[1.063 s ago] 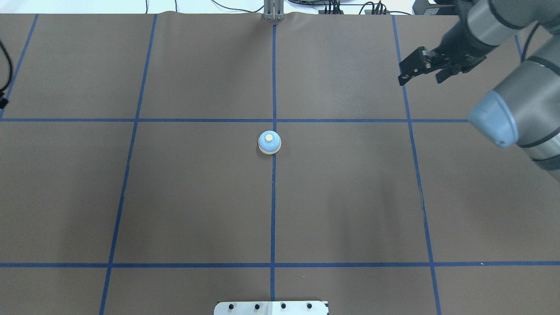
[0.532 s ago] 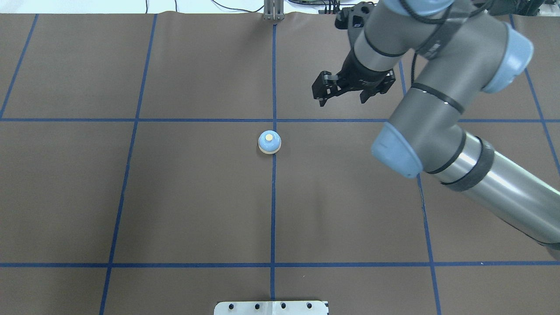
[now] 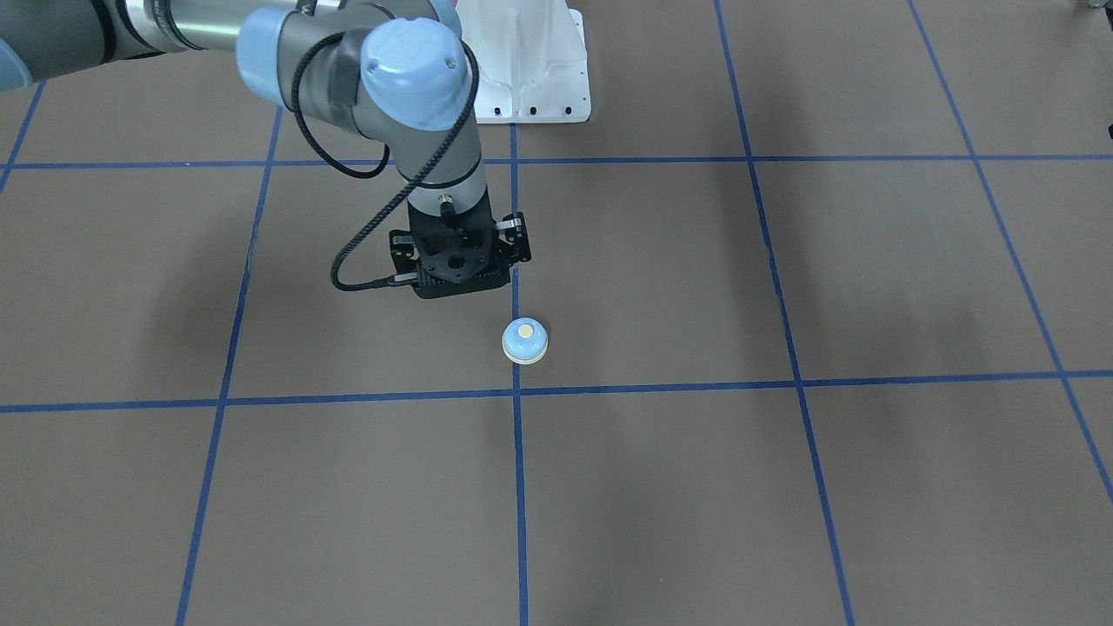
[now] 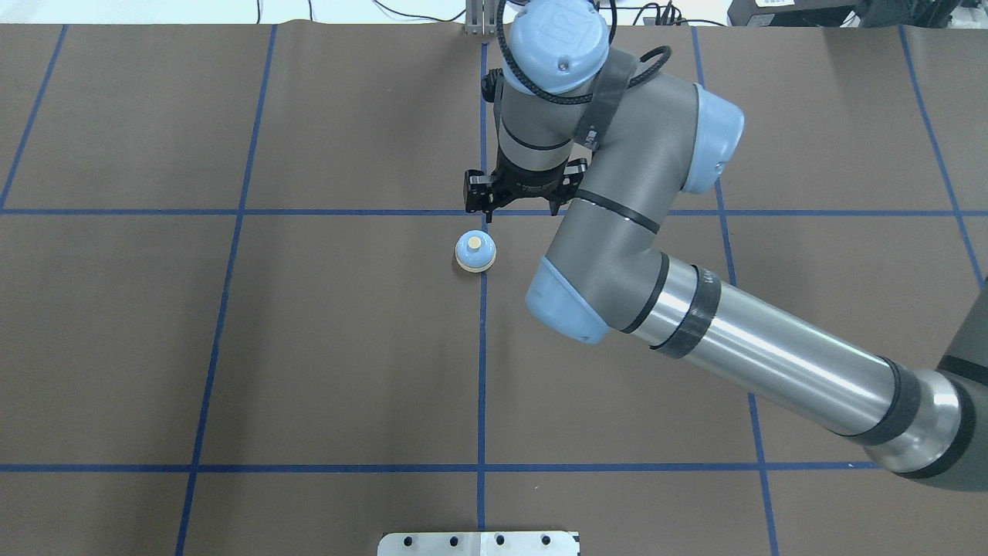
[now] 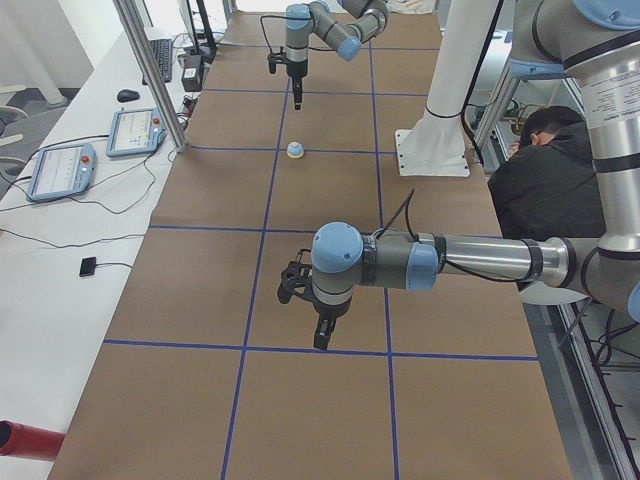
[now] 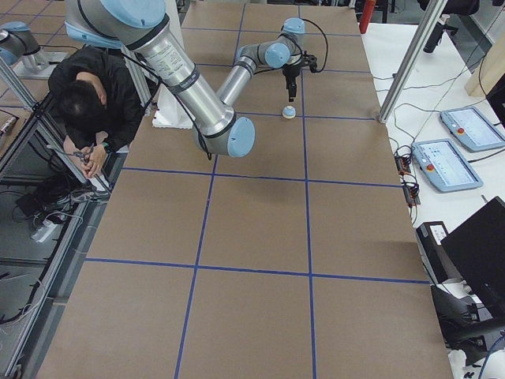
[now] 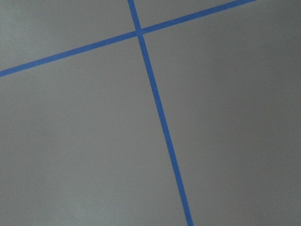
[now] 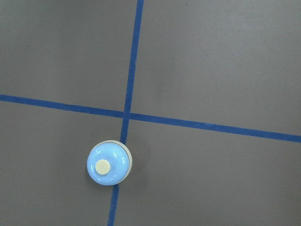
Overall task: Place and press bell with both arms
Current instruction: 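Press down on the bell's top button with the right gripper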
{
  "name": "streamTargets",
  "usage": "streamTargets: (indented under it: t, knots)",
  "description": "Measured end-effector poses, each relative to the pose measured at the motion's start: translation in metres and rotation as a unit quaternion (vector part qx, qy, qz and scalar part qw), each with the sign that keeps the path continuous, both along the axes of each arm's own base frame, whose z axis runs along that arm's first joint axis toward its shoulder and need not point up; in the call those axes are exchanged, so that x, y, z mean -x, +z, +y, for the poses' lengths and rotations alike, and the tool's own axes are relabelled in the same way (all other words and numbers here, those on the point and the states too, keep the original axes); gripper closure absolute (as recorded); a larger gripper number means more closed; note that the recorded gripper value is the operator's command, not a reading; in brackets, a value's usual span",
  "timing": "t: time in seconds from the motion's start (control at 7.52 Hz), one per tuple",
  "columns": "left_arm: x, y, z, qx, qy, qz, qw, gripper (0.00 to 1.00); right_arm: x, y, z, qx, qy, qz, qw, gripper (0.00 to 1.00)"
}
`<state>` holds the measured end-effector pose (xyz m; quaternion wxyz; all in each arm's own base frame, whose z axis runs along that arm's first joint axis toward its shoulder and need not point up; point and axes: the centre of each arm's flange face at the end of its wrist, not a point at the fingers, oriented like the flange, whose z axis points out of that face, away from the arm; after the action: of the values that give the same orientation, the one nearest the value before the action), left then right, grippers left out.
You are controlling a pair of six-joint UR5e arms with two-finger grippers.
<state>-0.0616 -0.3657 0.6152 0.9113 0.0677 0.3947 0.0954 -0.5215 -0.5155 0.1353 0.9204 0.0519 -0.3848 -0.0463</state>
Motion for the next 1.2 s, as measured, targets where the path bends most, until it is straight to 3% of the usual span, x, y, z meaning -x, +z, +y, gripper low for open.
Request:
streamTargets:
  t: [0.13, 0.27, 1.2]
  knots:
    - [0.0, 0.0, 0.001, 0.002, -0.002, 0.005, 1.0, 0.0, 0.03, -0.001, -0.007, -0.001, 0.001, 0.003, 1.0, 0.85]
    - [0.0, 0.0, 0.001, 0.002, -0.003, 0.007, 1.0, 0.0, 0.055, 0.004, -0.012, -0.002, 0.002, -0.001, 1.0, 1.0]
    - [0.0, 0.0, 0.001, 0.003, -0.003, 0.007, 1.0, 0.0, 0.095, 0.029, -0.006, 0.002, -0.008, 0.006, 0.9999, 1.0]
